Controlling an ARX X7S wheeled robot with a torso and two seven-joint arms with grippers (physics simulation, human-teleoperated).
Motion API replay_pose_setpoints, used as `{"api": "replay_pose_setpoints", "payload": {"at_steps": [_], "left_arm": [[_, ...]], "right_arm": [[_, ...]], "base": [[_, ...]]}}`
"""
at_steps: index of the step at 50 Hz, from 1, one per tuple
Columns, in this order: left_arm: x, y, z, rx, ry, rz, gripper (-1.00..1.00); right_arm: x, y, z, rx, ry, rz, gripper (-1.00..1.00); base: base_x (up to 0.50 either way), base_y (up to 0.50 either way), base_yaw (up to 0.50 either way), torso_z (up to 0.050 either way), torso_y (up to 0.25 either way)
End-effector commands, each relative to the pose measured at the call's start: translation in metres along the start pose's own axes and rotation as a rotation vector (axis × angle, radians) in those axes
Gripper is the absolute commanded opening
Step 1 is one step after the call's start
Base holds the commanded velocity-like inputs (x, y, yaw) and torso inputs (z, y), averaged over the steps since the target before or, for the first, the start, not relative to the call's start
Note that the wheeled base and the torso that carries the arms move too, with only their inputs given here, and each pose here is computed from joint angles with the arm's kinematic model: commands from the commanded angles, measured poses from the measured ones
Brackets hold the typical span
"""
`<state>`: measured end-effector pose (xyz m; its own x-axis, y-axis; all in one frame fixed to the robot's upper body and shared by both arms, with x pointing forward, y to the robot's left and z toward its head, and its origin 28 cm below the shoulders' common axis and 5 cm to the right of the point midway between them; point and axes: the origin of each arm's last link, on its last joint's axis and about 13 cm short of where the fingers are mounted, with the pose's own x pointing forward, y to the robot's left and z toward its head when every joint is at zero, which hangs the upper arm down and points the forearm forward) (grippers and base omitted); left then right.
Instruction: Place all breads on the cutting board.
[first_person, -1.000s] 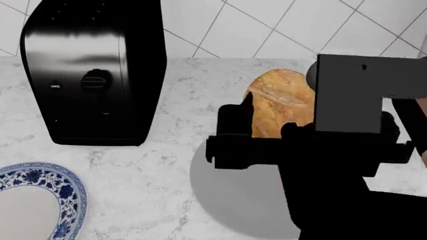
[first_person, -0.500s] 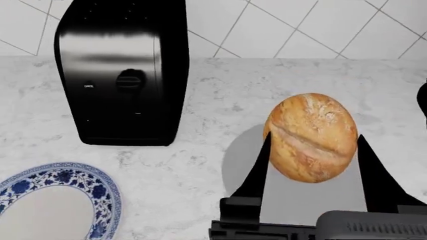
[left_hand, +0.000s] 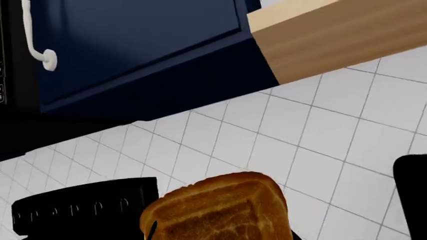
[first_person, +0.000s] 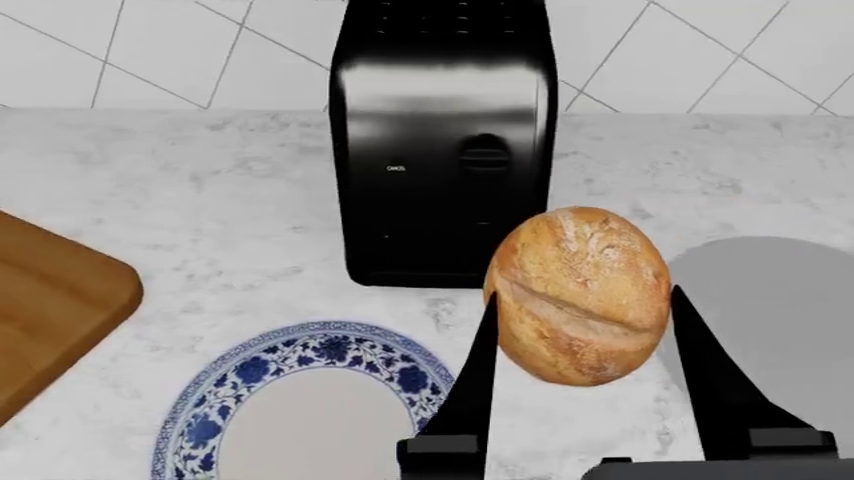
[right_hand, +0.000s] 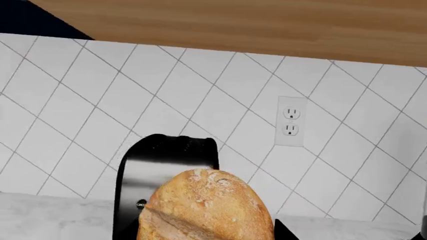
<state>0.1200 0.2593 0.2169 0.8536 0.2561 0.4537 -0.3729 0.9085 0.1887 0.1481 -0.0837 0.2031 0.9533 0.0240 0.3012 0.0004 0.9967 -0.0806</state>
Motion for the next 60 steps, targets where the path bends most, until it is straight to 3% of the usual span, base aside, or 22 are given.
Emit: {"api": "replay_pose_setpoints", "payload": {"at_steps": [1,21,32,50,55,57,60], "left_arm": [[0.009,-0.004,0.007,-0.040,-0.056,0.021,-1.00],[0.008,-0.009,0.004,-0.040,-0.042,0.014,-1.00],[0.005,-0.020,0.005,-0.068,0.006,-0.064,-1.00],[0.004,-0.024,0.004,-0.069,0.018,-0.090,-1.00],[0.003,-0.034,0.003,-0.058,0.046,-0.142,-1.00],[0.006,-0.031,0.000,0.001,0.009,-0.113,-1.00],[0.006,-0.033,0.001,-0.006,0.021,-0.125,-1.00]], "right_arm": [[0.000,0.003,-0.005,-0.051,0.000,0.030,-1.00],[0.001,0.004,-0.009,-0.094,-0.012,0.037,-1.00],[0.001,0.005,-0.011,-0.111,-0.005,0.057,-1.00],[0.003,0.002,-0.012,-0.104,0.000,0.054,-1.00],[0.008,0.001,-0.014,-0.079,0.027,0.054,-1.00],[0.008,0.000,-0.012,-0.067,0.025,0.048,-1.00],[0.008,0.000,-0.013,-0.067,0.024,0.046,-1.00]], "base": [[0.00,0.50,0.00,0.000,0.000],[0.01,0.50,0.00,0.001,0.001],[0.04,0.50,0.00,0.000,0.001],[0.23,0.46,0.00,0.001,0.001],[0.29,0.39,0.00,0.000,0.002],[0.31,0.16,0.00,0.000,0.000],[0.31,0.10,0.00,0.000,0.003]]}}
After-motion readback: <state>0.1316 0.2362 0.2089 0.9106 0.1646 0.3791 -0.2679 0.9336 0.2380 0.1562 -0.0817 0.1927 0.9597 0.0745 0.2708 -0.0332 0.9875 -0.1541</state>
